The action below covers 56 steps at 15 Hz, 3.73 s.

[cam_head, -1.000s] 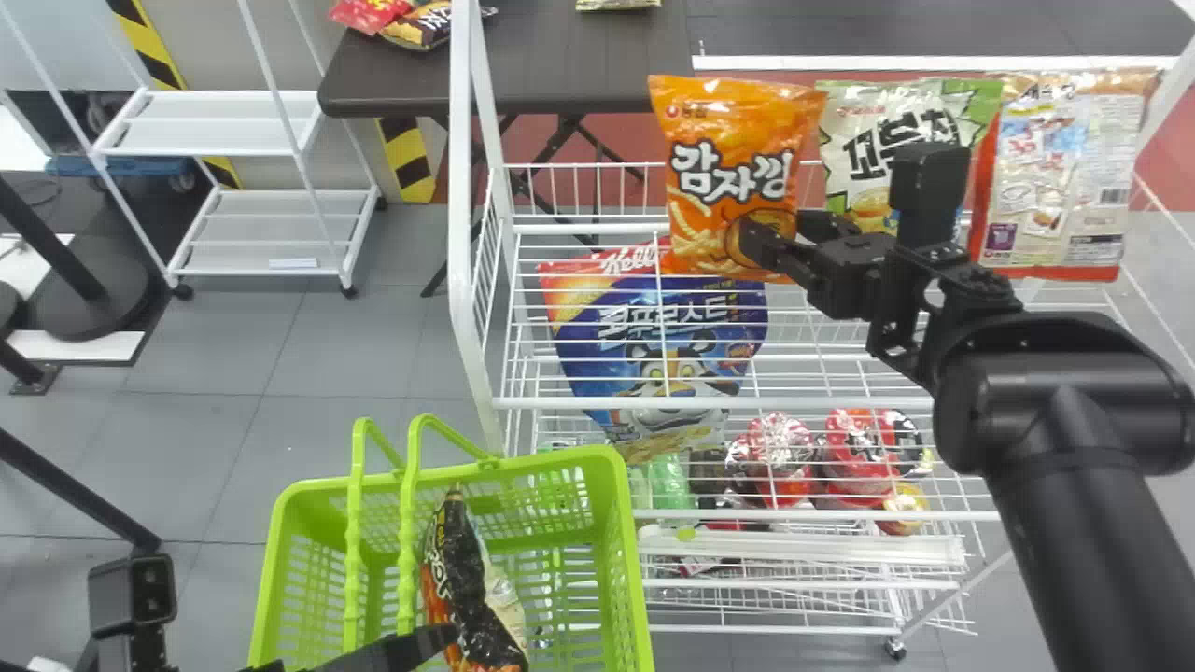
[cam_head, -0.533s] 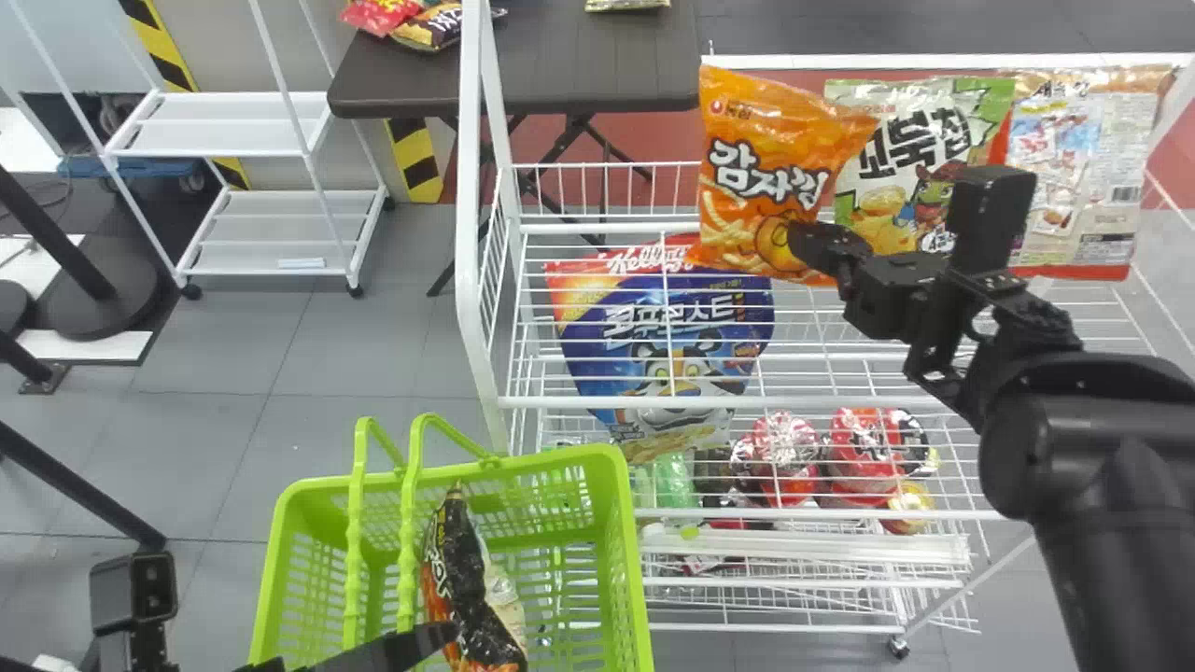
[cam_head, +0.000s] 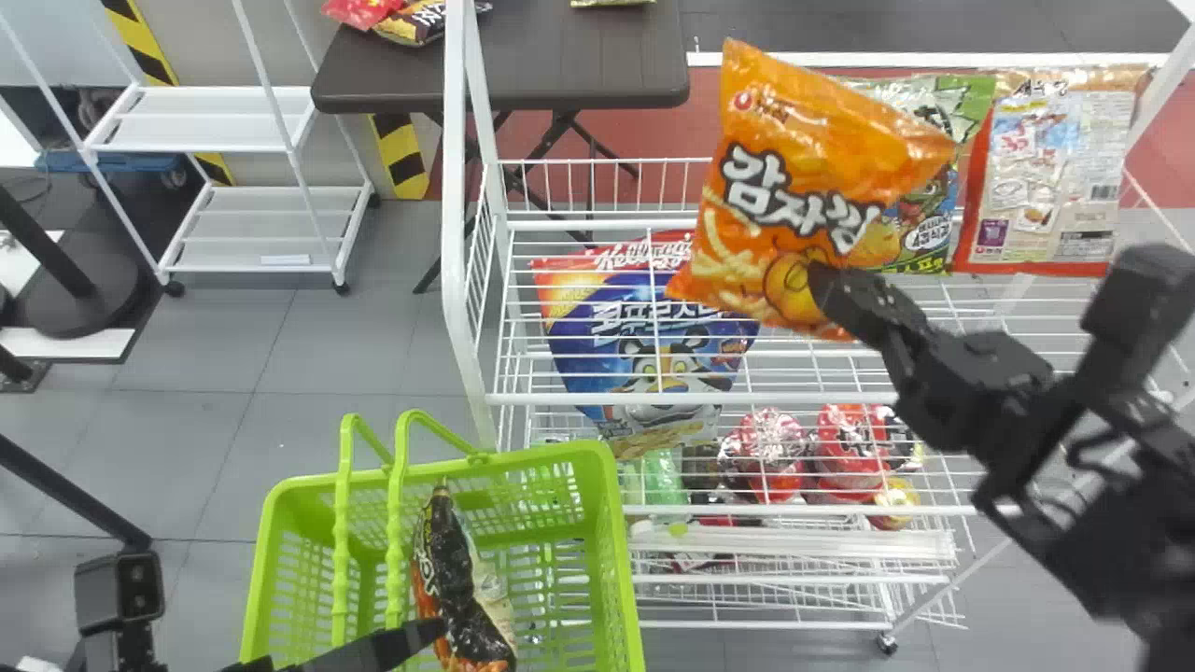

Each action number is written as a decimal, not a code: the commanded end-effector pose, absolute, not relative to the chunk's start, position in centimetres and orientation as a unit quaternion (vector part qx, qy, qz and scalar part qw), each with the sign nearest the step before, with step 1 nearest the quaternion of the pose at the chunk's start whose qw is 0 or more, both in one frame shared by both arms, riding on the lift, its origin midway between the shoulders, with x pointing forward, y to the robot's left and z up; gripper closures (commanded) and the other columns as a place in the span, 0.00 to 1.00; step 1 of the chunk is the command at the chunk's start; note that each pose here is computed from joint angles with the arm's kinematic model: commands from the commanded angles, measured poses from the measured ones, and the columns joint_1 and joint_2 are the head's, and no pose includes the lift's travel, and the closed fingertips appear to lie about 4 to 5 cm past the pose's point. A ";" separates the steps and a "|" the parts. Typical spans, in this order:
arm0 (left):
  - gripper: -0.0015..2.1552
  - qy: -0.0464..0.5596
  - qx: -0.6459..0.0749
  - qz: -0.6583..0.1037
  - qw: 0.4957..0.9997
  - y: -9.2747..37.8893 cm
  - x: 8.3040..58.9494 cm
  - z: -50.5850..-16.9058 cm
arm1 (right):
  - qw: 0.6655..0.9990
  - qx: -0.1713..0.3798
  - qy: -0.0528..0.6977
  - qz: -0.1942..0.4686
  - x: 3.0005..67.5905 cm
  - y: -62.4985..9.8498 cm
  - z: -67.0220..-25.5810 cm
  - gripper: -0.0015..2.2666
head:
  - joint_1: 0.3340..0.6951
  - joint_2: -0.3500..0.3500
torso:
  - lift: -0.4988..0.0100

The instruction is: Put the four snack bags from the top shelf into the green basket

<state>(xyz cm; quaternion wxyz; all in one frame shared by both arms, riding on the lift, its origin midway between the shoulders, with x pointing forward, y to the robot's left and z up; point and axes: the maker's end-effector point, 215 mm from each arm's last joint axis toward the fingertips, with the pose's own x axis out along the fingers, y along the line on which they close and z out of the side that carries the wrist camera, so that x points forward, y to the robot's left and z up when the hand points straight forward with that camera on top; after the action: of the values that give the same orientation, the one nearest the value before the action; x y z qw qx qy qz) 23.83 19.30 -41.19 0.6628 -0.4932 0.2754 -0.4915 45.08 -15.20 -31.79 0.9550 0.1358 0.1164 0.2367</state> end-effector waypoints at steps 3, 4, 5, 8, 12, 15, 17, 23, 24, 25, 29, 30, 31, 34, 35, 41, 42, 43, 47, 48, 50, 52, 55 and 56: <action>1.00 0.272 -0.494 -0.495 0.661 19.4 23.9 -41.0 | 0.923 0.170 0.200 0.281 35.8 -10.0 -34.3 0.99 | 1.00 0.64 | 0.98; 1.00 0.271 -0.495 -0.494 0.662 19.4 23.9 -40.9 | 0.915 0.177 0.220 0.288 34.2 -8.9 -35.4 0.99 | 1.00 0.67 | 0.98; 1.00 0.270 -0.495 -0.494 0.661 19.4 23.9 -40.9 | 0.902 0.187 0.248 0.300 32.4 -7.4 -36.7 0.99 | 1.00 0.71 | 0.98; 1.00 0.269 -0.496 -0.494 0.662 19.3 23.9 -40.9 | 0.862 0.202 0.335 0.323 28.1 -4.3 -40.6 0.99 | 1.00 0.88 | 0.98; 1.00 0.268 -0.497 -0.498 0.659 19.0 24.2 -40.6 | 0.822 0.194 0.388 0.370 25.2 1.2 -44.5 0.99 | 1.00 1.00 | 0.98; 1.00 0.270 -0.498 -0.500 0.656 18.8 24.3 -40.5 | 0.805 0.144 0.429 0.385 25.0 5.2 -48.9 0.99 | 1.00 1.00 | 0.98; 1.00 0.269 -0.497 -0.500 0.656 18.7 24.3 -40.4 | 0.802 0.109 0.434 0.395 26.2 7.6 -50.9 0.99 | 1.00 1.00 | 0.98; 1.00 0.268 -0.500 -0.500 0.655 18.7 24.2 -40.4 | 0.783 0.065 0.441 0.434 27.0 11.7 -51.6 0.00 | 1.00 1.00 | 0.98; 1.00 0.269 -0.500 -0.500 0.655 18.8 24.2 -40.5 | 0.787 0.062 0.443 0.426 26.8 10.4 -50.6 0.00 | 1.00 1.00 | 0.98; 1.00 0.268 -0.500 -0.499 0.655 18.8 24.3 -40.5 | 0.793 0.055 0.445 0.413 26.9 8.8 -49.9 0.02 | 1.00 1.00 | 0.98; 1.00 0.268 -0.499 -0.500 0.655 18.8 24.4 -40.5 | 0.831 0.066 0.438 0.338 28.7 -0.3 -46.5 0.03 | 1.00 1.00 | 0.98; 1.00 0.268 -0.500 -0.500 0.654 18.8 24.4 -40.5 | 0.848 0.072 0.424 0.311 30.2 -3.1 -45.4 0.03 | 1.00 1.00 | 0.98; 1.00 0.268 -0.500 -0.500 0.654 18.8 24.4 -40.5 | 0.866 0.071 0.409 0.279 32.1 -6.4 -44.3 0.03 | 1.00 1.00 | 0.98; 1.00 0.270 -0.501 -0.499 0.653 18.8 24.2 -40.5 | 0.905 0.062 0.372 0.197 38.2 -14.7 -42.2 0.03 | 1.00 0.87 | 0.98; 1.00 0.270 -0.502 -0.499 0.653 18.8 24.0 -40.6 | 0.919 0.055 0.353 0.169 41.0 -17.2 -41.5 0.03 | 1.00 0.79 | 0.98; 1.00 0.271 -0.505 -0.497 0.651 18.8 23.4 -40.6 | 0.970 0.023 0.221 0.095 55.8 -24.8 -38.2 0.03 | 1.00 0.42 | 0.98; 1.00 0.271 -0.504 -0.498 0.651 18.8 23.4 -40.5 | 0.978 0.013 0.189 0.090 58.1 -25.5 -37.1 0.03 | 1.00 0.41 | 0.98; 1.00 0.272 -0.506 -0.497 0.651 18.9 23.3 -40.6 | 0.983 0.005 0.163 0.086 59.9 -26.0 -36.2 0.03 | 1.00 0.39 | 0.98; 1.00 0.271 -0.508 -0.493 0.652 19.0 22.9 -40.7 | 0.980 0.004 0.183 0.075 63.4 -26.5 -38.9 0.03 | 1.00 0.36 | 0.98; 1.00 0.271 -0.508 -0.493 0.652 19.0 22.8 -40.7 | 0.978 0.003 0.194 0.077 64.2 -26.2 -39.7 0.03 | 1.00 0.35 | 0.98; 1.00 0.272 -0.507 -0.494 0.651 18.9 22.6 -40.6 | 0.975 -0.015 0.214 0.063 65.3 -26.5 -41.3 0.05 | 1.00 0.36 | 0.98; 1.00 0.273 -0.508 -0.492 0.652 19.0 22.5 -40.7 | 0.976 -0.040 0.205 0.054 66.3 -26.5 -41.0 0.12 | 1.00 0.36 | 0.98; 1.00 0.273 -0.507 -0.491 0.653 19.2 22.5 -40.7 | 0.974 -0.054 0.215 0.051 67.0 -26.8 -41.1 0.60 | 1.00 0.37 | 0.98; 1.00 0.273 -0.507 -0.491 0.653 19.2 22.5 -40.7 | 0.973 -0.048 0.220 0.051 66.5 -26.5 -41.9 0.94 | 1.00 0.37 | 0.98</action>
<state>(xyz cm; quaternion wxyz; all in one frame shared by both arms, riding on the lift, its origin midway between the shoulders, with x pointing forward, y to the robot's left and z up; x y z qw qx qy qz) 22.53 19.14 -40.90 0.6551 -0.5066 0.2763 -0.4878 66.86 -26.67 -41.29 0.9739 -0.0524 0.2148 0.0514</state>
